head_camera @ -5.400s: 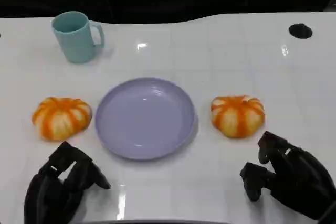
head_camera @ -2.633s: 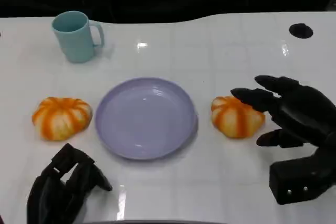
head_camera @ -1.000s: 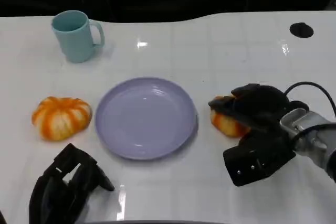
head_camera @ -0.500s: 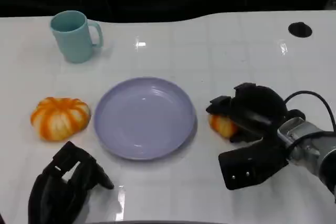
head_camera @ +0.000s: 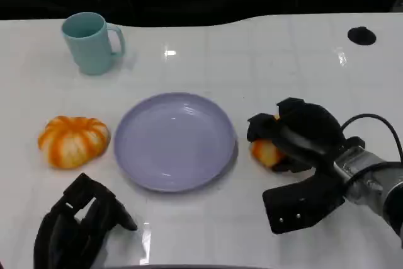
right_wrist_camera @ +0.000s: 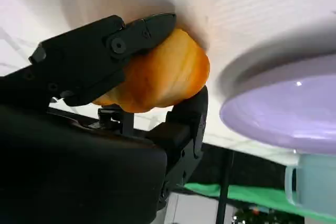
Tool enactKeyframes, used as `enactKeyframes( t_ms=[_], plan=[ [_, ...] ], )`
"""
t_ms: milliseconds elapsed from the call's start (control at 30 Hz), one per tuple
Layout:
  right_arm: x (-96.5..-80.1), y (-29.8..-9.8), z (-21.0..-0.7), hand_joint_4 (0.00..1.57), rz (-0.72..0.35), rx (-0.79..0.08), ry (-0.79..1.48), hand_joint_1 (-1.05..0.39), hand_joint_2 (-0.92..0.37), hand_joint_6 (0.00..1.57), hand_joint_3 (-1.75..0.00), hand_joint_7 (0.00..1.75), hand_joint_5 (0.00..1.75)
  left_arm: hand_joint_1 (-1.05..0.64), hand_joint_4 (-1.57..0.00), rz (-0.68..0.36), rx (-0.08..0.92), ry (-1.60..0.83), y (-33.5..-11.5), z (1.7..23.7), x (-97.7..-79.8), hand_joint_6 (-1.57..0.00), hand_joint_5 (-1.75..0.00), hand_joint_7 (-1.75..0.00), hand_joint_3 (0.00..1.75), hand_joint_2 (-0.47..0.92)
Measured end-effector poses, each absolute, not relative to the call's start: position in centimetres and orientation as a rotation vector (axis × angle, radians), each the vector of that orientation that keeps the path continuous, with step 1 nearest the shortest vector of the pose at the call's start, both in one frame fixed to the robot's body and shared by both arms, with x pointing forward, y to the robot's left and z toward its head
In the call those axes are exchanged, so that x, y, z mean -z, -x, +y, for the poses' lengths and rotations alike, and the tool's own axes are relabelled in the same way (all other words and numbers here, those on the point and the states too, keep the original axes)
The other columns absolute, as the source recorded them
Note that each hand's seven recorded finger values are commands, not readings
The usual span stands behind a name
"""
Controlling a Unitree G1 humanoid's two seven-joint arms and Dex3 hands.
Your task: Grasp the bread from the table and place it into the plate.
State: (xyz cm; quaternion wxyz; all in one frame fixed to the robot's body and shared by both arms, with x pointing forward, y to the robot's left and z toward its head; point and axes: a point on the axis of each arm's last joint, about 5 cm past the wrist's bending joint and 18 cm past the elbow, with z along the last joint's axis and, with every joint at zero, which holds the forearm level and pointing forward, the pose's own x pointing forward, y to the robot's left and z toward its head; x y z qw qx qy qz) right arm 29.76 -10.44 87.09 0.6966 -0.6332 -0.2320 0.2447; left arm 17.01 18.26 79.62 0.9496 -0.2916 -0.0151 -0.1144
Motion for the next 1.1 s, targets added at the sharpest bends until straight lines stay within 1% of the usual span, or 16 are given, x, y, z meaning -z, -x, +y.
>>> enactKeyframes(
  t_ms=[33,100,167,233,333,400,533,633,800,833,867,900,933,1000,1067,1100],
  plan=[
    [-87.1,-29.7,-10.4,0.78,-0.528,-0.539,1.397,-0.25,-0.81,0.54,-0.61,1.74,1.75,-0.57,-0.65,-0.03,0.233,0.594,-17.0,18.3,-79.6,-0.53,-1.75,-1.51,0.25,0.92],
    [-87.2,-29.7,-10.5,0.76,-0.546,-0.517,1.362,-0.25,-0.72,0.51,-0.76,1.74,1.75,-0.57,-0.65,-0.03,0.234,0.594,-17.0,18.2,-79.6,-0.53,-1.75,-1.51,0.25,0.92],
    [-87.4,-29.8,-10.6,0.75,-0.551,-0.492,1.329,-0.24,-0.66,0.48,-0.85,1.75,1.75,-0.57,-0.65,-0.03,0.234,0.593,-17.0,18.2,-79.6,-0.53,-1.75,-1.51,0.25,0.92],
    [-87.5,-29.9,-10.8,0.74,-0.552,-0.483,1.313,-0.23,-0.63,0.48,-0.87,1.75,1.75,-0.56,-0.64,-0.029,0.234,0.592,-17.0,18.2,-79.6,-0.53,-1.75,-1.5,0.26,0.92],
    [-87.8,-30.0,-11.1,0.74,-0.561,-0.471,1.285,-0.22,-0.66,0.48,-0.89,1.75,1.75,-0.57,-0.64,-0.029,0.234,0.593,-17.0,18.2,-79.6,-0.53,-1.75,-1.5,0.24,0.92],
    [-88.2,-30.2,-11.0,0.74,-0.59,-0.463,1.245,-0.22,-0.67,0.5,-0.89,1.75,1.75,-0.58,-0.64,-0.028,0.233,0.594,-17.0,18.2,-79.6,-0.52,-1.75,-1.51,0.24,0.92],
    [-89.6,-30.8,-10.3,0.74,-0.666,-0.453,1.181,-0.22,-0.67,0.51,-0.86,1.75,1.75,-0.59,-0.63,-0.025,0.239,0.594,-17.1,18.1,-79.6,-0.51,-1.75,-1.53,0.23,0.92],
    [-90.5,-31.1,-9.6,0.76,-0.707,-0.445,1.144,-0.2,-0.67,0.55,-0.84,1.75,1.75,-0.59,-0.63,-0.022,0.239,0.595,-17.1,18.1,-79.5,-0.51,-1.75,-1.53,0.24,0.92],
    [-91.5,-31.3,-7.6,0.79,-0.761,-0.466,1.093,-0.18,-0.63,0.6,-0.81,1.73,1.75,-0.58,-0.63,-0.03,0.229,0.59,-17.1,17.9,-79.6,-0.52,-1.75,-1.52,0.24,0.92],
    [-91.7,-31.3,-7.3,0.8,-0.769,-0.471,1.089,-0.18,-0.63,0.62,-0.8,1.69,1.75,-0.58,-0.64,-0.03,0.23,0.591,-17.1,17.9,-79.6,-0.52,-1.75,-1.52,0.24,0.92],
    [-91.8,-31.3,-7.0,0.8,-0.778,-0.475,1.084,-0.17,-0.65,0.72,-0.74,1.47,1.75,-0.58,-0.64,-0.029,0.229,0.592,-17.1,17.9,-79.6,-0.52,-1.75,-1.52,0.24,0.92],
    [-91.9,-31.2,-6.6,0.8,-0.788,-0.481,1.078,-0.16,-0.66,0.76,-0.71,1.38,1.75,-0.58,-0.64,-0.027,0.228,0.593,-17.1,17.9,-79.5,-0.52,-1.75,-1.52,0.24,0.92],
    [-92.0,-31.2,-6.2,0.81,-0.799,-0.488,1.07,-0.15,-0.67,0.77,-0.68,1.4,1.75,-0.58,-0.63,-0.025,0.228,0.594,-17.1,17.9,-79.5,-0.52,-1.75,-1.52,0.24,0.92],
    [-92.2,-31.1,-5.4,0.82,-0.82,-0.503,1.06,-0.11,-0.66,0.71,-0.66,1.57,1.75,-0.58,-0.63,-0.024,0.229,0.595,-17.1,17.8,-79.5,-0.52,-1.75,-1.51,0.24,0.92],
    [-92.3,-30.9,-4.5,0.81,-0.843,-0.516,1.049,-0.08,-0.66,0.62,-0.65,1.7,1.75,-0.58,-0.63,-0.024,0.228,0.595,-17.1,17.8,-79.5,-0.51,-1.75,-1.51,0.24,0.92],
    [-92.4,-30.8,-4.1,0.81,-0.85,-0.526,1.042,-0.08,-0.66,0.61,-0.65,1.71,1.75,-0.57,-0.62,-0.024,0.228,0.595,-17.1,17.8,-79.5,-0.51,-1.75,-1.51,0.25,0.92]
  ],
)
